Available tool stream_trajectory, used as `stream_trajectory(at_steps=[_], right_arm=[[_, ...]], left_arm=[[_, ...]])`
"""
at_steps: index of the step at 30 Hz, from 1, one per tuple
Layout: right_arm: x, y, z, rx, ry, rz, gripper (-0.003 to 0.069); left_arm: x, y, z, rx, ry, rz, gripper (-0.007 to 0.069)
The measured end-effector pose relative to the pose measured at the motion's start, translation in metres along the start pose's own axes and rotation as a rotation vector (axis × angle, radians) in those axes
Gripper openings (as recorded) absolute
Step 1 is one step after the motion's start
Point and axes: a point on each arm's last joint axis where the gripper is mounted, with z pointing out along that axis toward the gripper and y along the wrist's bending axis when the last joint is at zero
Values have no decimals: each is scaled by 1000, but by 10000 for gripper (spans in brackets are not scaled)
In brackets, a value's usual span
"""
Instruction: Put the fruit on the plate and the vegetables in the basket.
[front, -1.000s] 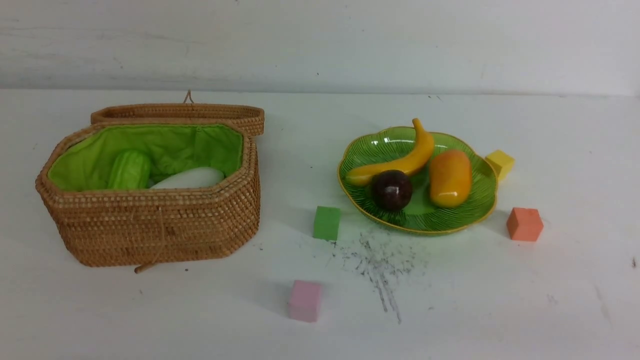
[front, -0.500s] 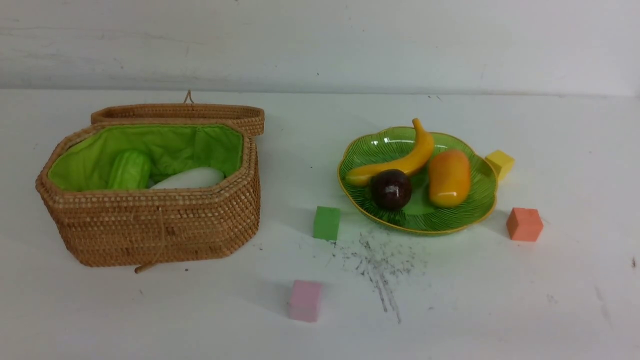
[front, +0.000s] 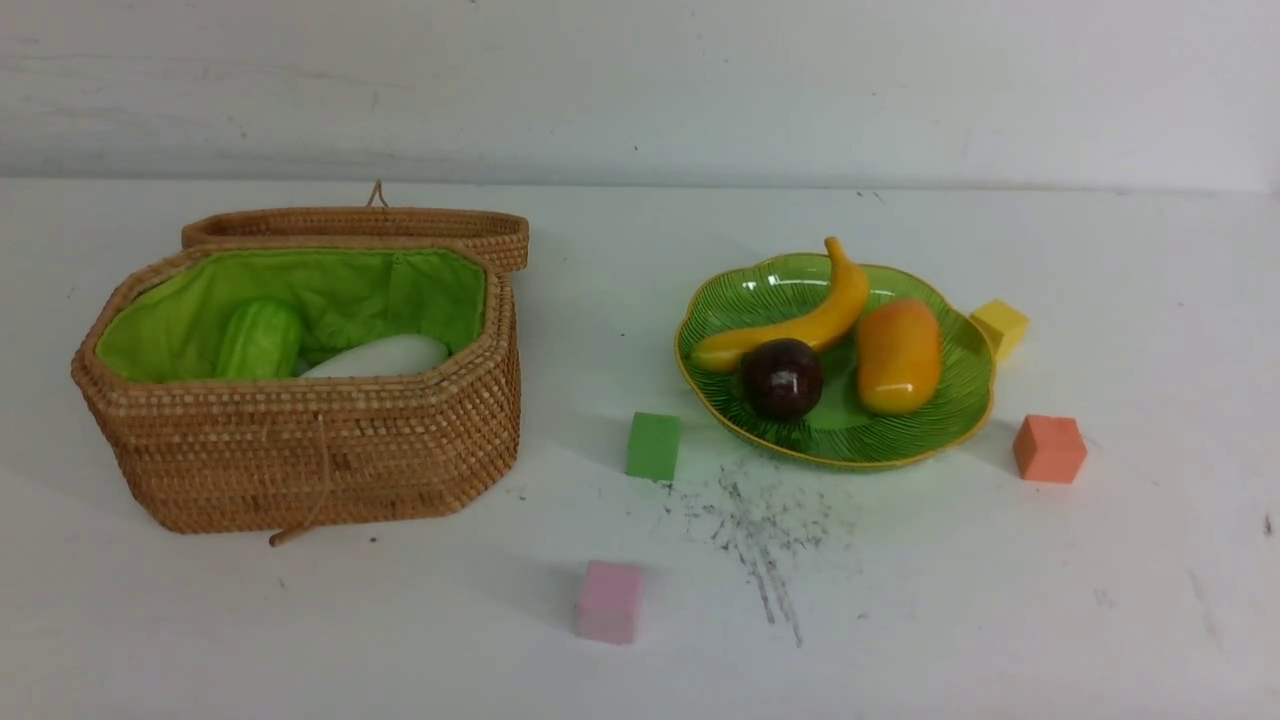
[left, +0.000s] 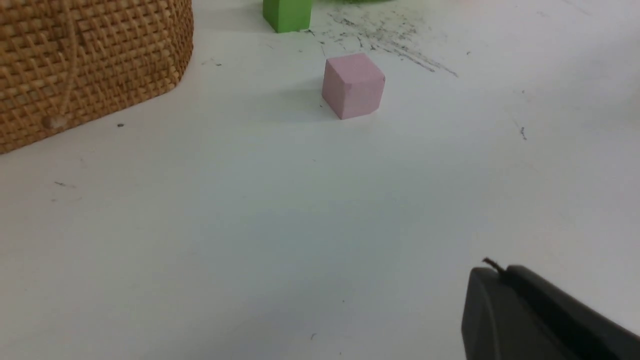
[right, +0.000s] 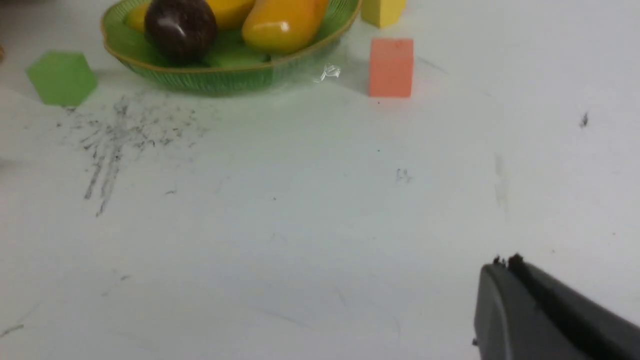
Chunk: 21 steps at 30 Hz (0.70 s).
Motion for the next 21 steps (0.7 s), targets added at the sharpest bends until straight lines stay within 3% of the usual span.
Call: stream_trajectory(at_steps=[21], right_arm=[[0, 0, 0, 1, -4, 2, -3]], left_arm=[[0, 0, 0, -1, 2, 0, -6]])
